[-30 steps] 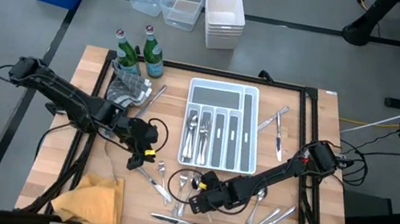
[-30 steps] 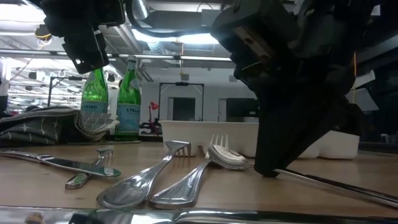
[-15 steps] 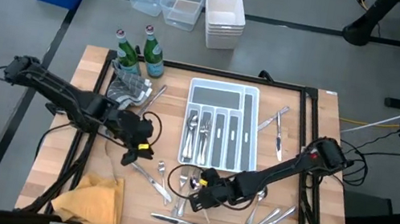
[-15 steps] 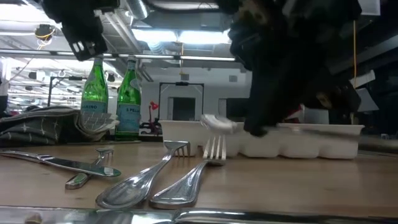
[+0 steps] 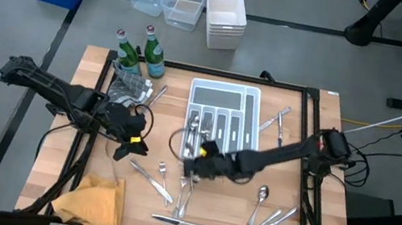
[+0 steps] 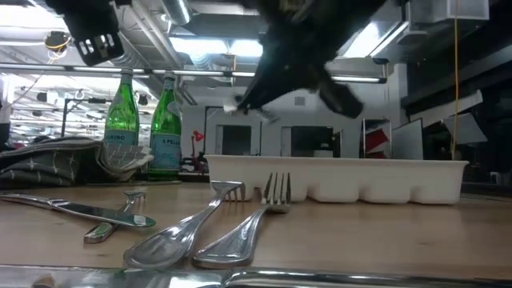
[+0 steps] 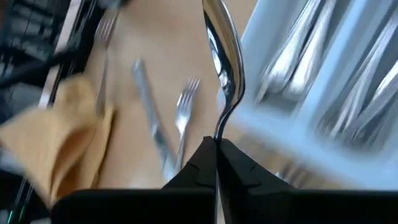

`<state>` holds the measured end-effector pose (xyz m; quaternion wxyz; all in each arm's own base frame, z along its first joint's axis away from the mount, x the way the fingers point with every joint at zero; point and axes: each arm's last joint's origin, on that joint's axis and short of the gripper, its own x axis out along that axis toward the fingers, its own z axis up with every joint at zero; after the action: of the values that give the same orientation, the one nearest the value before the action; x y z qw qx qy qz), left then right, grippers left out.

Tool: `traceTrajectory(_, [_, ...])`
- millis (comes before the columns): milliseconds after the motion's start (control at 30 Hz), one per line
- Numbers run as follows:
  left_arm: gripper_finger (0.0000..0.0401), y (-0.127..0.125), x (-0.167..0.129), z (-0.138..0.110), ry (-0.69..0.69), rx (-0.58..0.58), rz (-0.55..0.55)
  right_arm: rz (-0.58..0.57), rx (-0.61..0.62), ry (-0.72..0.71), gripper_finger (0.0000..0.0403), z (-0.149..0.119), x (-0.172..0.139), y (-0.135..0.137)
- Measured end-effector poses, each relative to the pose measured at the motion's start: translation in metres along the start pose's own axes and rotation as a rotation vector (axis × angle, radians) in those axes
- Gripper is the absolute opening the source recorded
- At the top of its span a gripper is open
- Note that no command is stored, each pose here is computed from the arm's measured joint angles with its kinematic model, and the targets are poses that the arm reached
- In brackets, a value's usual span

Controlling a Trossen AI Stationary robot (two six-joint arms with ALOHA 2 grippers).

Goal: Sort silverware
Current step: Put the silver spoon into the silverware tray

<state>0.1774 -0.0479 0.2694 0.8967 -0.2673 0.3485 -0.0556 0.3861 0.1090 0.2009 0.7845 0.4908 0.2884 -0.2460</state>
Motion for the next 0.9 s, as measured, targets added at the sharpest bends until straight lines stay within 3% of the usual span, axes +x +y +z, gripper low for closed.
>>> traceTrajectory(233, [0.0086,0.001,0.001,-0.001,0.002,0.002,0.025,-0.073,0.041,-0.114,0.0004,0.064,0.018,-0.019])
traceTrajectory(400, [0.0086,0.002,0.001,-0.001,-0.002,0.001,0.045,-0.098,0.073,-0.11,0.0004,0.093,0.026,-0.032])
traceTrajectory(900, [0.0086,0.003,0.001,0.0,-0.024,0.009,0.075,-0.078,0.092,-0.101,0.0007,0.088,0.067,-0.046])
